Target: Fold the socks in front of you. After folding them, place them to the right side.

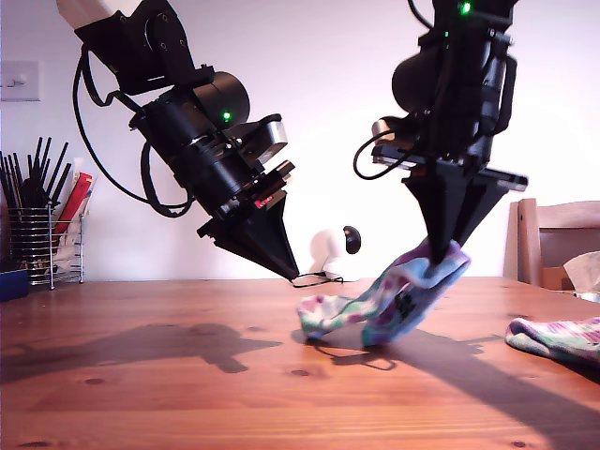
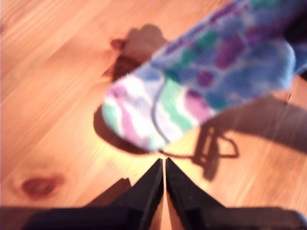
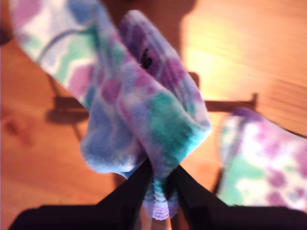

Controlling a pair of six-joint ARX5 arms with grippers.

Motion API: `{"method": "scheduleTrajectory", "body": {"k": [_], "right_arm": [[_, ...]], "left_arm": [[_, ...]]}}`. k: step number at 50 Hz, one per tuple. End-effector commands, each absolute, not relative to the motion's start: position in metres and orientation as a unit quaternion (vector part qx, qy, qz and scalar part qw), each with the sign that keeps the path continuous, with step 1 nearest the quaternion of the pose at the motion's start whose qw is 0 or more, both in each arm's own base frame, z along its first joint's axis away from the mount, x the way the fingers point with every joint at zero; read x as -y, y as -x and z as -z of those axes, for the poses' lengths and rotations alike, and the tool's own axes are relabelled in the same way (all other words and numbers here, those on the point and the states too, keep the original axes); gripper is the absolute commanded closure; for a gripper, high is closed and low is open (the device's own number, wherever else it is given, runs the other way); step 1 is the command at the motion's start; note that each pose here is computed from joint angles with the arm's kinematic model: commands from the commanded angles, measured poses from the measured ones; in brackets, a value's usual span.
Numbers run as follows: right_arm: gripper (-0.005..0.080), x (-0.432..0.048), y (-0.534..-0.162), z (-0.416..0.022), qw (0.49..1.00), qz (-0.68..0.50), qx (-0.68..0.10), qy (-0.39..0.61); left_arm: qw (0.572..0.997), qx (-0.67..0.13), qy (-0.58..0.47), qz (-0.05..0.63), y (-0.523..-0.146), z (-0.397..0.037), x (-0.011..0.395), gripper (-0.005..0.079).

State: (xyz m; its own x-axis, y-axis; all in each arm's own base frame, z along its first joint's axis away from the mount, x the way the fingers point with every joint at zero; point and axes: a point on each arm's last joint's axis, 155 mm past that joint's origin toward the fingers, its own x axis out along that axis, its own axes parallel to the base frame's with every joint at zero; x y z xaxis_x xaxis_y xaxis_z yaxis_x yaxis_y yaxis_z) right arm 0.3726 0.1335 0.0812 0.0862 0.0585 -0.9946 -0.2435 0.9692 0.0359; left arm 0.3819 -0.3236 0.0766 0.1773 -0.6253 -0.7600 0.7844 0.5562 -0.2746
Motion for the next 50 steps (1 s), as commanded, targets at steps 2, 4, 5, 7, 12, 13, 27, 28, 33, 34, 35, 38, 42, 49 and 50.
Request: {"method": "scheduleTrajectory", "body": {"k": [2,4,5,7,12,13,27,28,33,34,35,38,42,49,50], "right_arm": [[0.0765,-0.119,-0.379,-0.098,0.755,-0.063,-0.650,0.061],[0.0765,-0.114,-0.381,-0.099,0.759,-0.045,-0.647,0.058],[0.0765,-0.112,-0.381,-0.100,0.761,-0.034,-0.646,0.054],[0.0765,-0.107,-0.381,-0.101,0.761,-0.020,-0.646,0.050],[0.0765,-0.097,-0.378,-0.107,0.763,0.015,-0.645,0.042],[0.0765,-0.095,-0.377,-0.109,0.764,0.021,-0.644,0.041],[0.0765,-0.072,-0.361,-0.132,0.767,0.098,-0.634,0.019],[0.0765,-0.072,-0.360,-0.134,0.768,0.101,-0.632,0.012],[0.0765,-0.071,-0.358,-0.140,0.772,0.109,-0.627,0.000],[0.0765,-0.071,-0.358,-0.141,0.772,0.110,-0.626,-0.002],[0.0765,-0.072,-0.358,-0.142,0.774,0.110,-0.624,-0.003],[0.0765,-0.071,-0.360,-0.147,0.782,0.114,-0.612,-0.014],[0.0765,-0.074,-0.361,-0.154,0.794,0.113,-0.596,-0.027],[0.0765,-0.065,-0.346,-0.162,0.800,0.126,-0.586,-0.034],[0.0765,-0.064,-0.343,-0.162,0.800,0.129,-0.584,-0.037]], "left_arm": [[0.764,-0.432,-0.091,0.470,-0.380,-0.084,0.331,0.0751],[0.765,-0.430,-0.091,0.471,-0.380,-0.085,0.333,0.0751],[0.765,-0.429,-0.092,0.472,-0.380,-0.085,0.334,0.0751],[0.765,-0.427,-0.092,0.473,-0.380,-0.086,0.335,0.0751],[0.768,-0.422,-0.091,0.473,-0.382,-0.087,0.336,0.0751],[0.769,-0.422,-0.088,0.472,-0.382,-0.088,0.337,0.0751],[0.772,-0.421,-0.082,0.470,-0.384,-0.089,0.338,0.0751],[0.772,-0.420,-0.082,0.470,-0.384,-0.089,0.338,0.0751],[0.771,-0.421,-0.082,0.470,-0.384,-0.089,0.338,0.0751],[0.771,-0.422,-0.082,0.470,-0.384,-0.089,0.337,0.0751],[0.771,-0.422,-0.082,0.470,-0.384,-0.089,0.337,0.0751],[0.770,-0.424,-0.083,0.469,-0.383,-0.089,0.337,0.0751],[0.769,-0.426,-0.083,0.469,-0.382,-0.089,0.336,0.0751],[0.768,-0.428,-0.083,0.468,-0.381,-0.088,0.335,0.0751],[0.768,-0.429,-0.083,0.468,-0.381,-0.088,0.335,0.0751]]}}
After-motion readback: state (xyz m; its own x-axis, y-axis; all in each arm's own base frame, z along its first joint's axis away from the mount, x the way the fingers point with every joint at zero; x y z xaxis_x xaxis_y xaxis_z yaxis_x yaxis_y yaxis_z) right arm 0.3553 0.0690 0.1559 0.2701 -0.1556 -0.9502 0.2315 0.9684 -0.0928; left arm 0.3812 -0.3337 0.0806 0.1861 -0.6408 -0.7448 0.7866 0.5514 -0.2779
